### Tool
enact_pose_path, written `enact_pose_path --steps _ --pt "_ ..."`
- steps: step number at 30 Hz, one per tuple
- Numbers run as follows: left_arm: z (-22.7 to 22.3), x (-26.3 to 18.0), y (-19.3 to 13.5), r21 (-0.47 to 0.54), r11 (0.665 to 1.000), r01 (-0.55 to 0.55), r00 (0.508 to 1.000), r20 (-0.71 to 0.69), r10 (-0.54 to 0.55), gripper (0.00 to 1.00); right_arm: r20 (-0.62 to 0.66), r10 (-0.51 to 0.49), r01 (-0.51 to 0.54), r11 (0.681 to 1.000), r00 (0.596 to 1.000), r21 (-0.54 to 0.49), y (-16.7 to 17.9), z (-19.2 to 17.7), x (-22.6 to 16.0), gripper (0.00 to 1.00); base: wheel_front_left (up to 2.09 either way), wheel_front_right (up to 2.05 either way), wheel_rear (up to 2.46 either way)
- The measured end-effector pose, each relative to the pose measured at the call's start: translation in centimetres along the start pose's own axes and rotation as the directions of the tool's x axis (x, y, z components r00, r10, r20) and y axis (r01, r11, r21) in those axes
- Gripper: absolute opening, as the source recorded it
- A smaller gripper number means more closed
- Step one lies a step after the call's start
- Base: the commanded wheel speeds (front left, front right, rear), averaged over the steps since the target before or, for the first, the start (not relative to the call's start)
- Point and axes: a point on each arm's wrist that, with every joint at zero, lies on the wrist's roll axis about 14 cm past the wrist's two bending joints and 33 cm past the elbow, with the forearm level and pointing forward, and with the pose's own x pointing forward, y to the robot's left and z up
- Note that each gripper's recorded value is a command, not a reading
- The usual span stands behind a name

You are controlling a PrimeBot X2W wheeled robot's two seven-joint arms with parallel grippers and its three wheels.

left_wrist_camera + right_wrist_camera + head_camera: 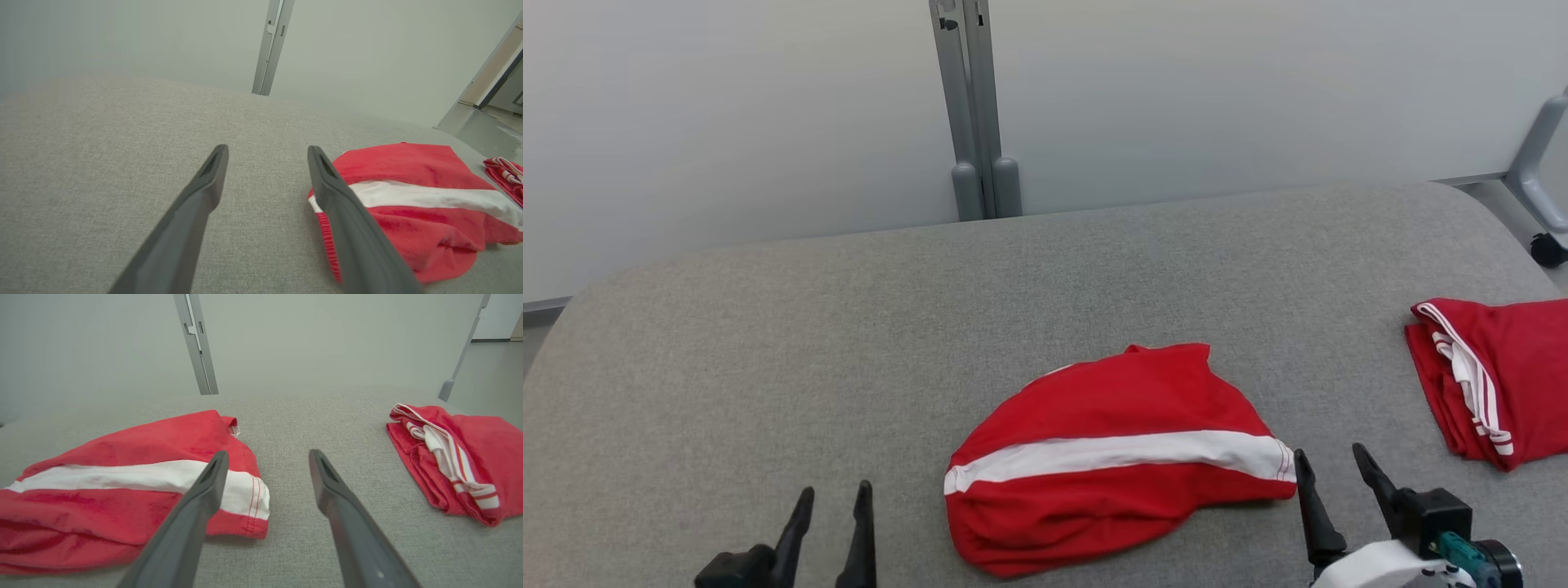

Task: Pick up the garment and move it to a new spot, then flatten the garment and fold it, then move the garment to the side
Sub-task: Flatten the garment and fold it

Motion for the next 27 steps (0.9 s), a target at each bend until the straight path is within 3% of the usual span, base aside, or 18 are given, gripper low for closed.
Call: enact_pose_path --steps 9,15,19,27 --pt "-5.8 1.6 -3.3 -0.093 0.992 0.086 0.966 -0.237 -0.106 1.0 -0.22 0.022 -0.019 1.0 0.975 0.017 -0.4 -3.1 1.8 1.0 0.0 0.0 0.0" --pt "-7.1 2.6 -4.8 -0.157 0.982 0.107 0.935 -0.32 -0.153 1.0 -0.284 0.021 0.003 0.996 0.959 0.086 -0.6 -4.2 2.3 1.0 0.0 0.0 0.0" --pt "-8.0 3.0 -4.9 -0.174 0.979 0.103 0.91 -0.381 -0.164 1.0 -0.325 0.04 0.033 0.975 0.945 0.218 0.3 -4.8 2.7 1.0 0.0 0.0 0.0" --pt "-9.3 3.7 -5.5 -0.185 0.976 0.115 0.87 -0.455 -0.188 1.0 -0.373 0.079 0.009 0.974 0.925 0.228 0.9 -5.6 3.1 1.0 0.0 0.0 0.0"
